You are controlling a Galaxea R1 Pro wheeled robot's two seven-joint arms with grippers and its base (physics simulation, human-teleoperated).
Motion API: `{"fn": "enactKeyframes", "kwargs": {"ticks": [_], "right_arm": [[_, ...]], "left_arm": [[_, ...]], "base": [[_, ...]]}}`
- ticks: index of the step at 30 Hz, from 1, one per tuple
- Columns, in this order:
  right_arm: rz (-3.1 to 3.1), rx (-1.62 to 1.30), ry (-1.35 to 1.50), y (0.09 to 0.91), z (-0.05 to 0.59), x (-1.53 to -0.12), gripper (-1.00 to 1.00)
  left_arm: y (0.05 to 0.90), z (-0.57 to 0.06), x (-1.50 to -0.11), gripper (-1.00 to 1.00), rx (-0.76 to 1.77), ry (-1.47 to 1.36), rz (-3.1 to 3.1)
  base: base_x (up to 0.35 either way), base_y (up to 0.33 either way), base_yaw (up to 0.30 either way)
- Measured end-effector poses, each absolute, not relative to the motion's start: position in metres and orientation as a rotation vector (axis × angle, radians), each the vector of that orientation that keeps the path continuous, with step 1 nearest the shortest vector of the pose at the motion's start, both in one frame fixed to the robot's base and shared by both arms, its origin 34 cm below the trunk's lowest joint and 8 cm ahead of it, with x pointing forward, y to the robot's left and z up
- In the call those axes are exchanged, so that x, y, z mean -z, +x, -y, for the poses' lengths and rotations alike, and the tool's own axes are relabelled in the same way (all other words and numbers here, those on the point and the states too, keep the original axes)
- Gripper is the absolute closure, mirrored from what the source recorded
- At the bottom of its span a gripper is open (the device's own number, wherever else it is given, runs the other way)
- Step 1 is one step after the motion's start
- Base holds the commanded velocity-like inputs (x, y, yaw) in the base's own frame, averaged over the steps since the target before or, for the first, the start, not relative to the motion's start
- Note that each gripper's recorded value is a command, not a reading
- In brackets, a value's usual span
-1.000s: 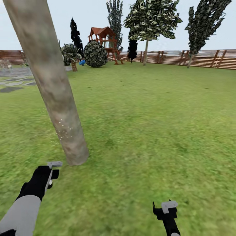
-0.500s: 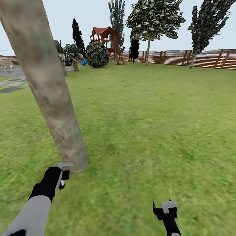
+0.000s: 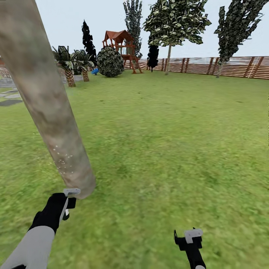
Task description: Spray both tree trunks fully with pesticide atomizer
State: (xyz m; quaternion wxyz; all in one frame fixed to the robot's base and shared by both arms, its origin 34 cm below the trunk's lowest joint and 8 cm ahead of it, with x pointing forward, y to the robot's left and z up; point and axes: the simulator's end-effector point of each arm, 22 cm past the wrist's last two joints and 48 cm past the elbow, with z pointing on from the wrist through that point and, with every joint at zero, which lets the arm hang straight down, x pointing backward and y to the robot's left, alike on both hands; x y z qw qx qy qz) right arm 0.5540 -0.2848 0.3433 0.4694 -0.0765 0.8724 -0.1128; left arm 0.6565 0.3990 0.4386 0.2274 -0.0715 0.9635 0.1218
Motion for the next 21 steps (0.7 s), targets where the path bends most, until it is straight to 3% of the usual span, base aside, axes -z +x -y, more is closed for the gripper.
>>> {"fn": "enactKeyframes", "kwargs": {"ticks": [8, 14, 21], "right_arm": [[-2.138, 0.275, -0.187, 0.554, 0.284, -0.344, -1.0], [-2.139, 0.276, -0.187, 0.554, 0.284, -0.343, -1.0], [-2.139, 0.275, -0.187, 0.554, 0.284, -0.343, -1.0]], "left_arm": [[0.658, -0.407, -0.445, 1.0, -0.364, -0.202, -2.639], [0.65, -0.456, -0.454, 1.0, -0.438, -0.263, -2.621], [0.654, -0.444, -0.455, 1.0, -0.437, -0.26, -2.612]], "base": [[0.12, -0.238, 0.014], [0.227, -0.208, 0.245], [0.227, -0.208, 0.277]]}}
